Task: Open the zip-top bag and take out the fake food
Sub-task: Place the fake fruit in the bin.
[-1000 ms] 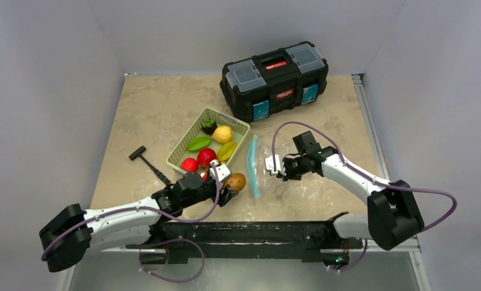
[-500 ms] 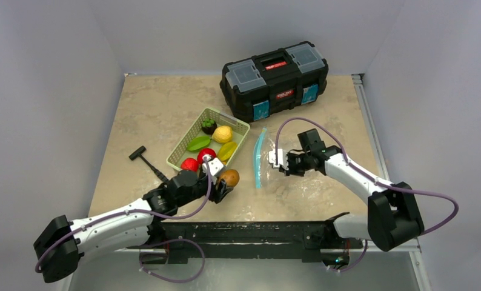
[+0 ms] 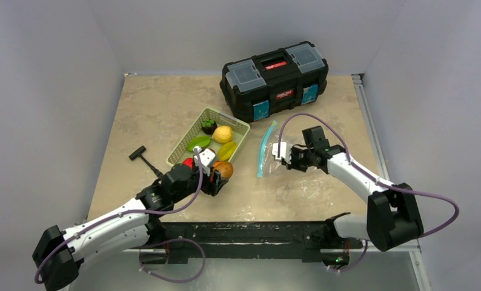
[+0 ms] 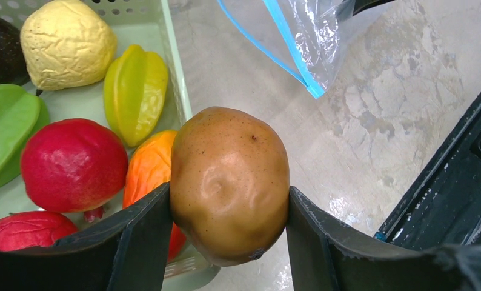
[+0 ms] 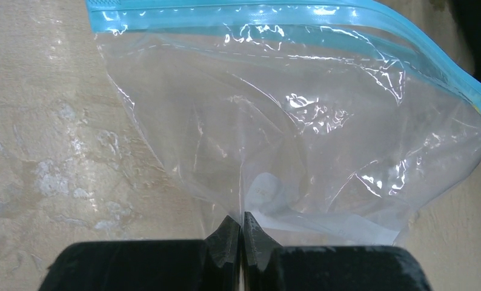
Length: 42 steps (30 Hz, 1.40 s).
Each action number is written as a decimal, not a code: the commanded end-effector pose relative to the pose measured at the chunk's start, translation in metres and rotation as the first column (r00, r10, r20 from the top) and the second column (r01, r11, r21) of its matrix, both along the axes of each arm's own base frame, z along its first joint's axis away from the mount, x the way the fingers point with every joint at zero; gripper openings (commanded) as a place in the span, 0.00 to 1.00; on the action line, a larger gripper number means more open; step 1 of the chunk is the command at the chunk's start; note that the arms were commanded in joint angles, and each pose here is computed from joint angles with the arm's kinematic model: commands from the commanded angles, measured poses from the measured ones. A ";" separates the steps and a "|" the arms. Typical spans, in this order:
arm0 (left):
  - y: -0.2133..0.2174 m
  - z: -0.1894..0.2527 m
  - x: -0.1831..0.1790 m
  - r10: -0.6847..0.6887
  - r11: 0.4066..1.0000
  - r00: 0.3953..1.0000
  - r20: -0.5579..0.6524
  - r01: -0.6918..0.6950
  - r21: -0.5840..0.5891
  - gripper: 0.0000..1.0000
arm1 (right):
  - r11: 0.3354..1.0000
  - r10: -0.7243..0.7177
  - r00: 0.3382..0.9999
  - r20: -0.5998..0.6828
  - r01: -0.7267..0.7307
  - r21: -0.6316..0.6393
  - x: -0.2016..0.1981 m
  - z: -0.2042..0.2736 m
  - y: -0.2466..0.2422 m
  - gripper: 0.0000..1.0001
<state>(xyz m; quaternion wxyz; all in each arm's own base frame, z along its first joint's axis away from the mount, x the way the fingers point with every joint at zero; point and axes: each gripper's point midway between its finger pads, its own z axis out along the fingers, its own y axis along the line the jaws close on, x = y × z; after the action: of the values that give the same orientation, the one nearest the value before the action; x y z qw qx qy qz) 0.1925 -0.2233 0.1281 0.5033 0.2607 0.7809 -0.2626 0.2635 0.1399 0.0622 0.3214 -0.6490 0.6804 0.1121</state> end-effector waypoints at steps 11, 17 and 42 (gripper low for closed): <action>0.010 0.040 0.024 0.104 0.986 0.994 -0.013 -0.105 -0.129 0.00 | 0.995 -0.100 0.991 0.091 0.097 0.033 0.027 0.023 -0.011 0.07; 0.016 0.044 0.031 0.144 0.977 0.989 -0.038 -0.148 -0.154 0.00 | 0.996 -0.083 0.991 0.102 0.079 0.047 0.023 0.029 -0.010 0.33; 0.031 0.057 0.060 0.244 0.941 0.963 -0.116 -0.264 -0.211 0.00 | 0.984 0.091 0.983 0.161 -0.114 0.138 -0.010 0.059 0.008 0.74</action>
<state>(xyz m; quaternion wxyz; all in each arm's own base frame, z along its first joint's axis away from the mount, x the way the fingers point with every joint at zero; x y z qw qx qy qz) 0.2402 -0.1870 0.1514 0.4991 0.1024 0.8167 -0.2709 0.2590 0.1433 0.1154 0.4061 -0.6578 0.6242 0.1134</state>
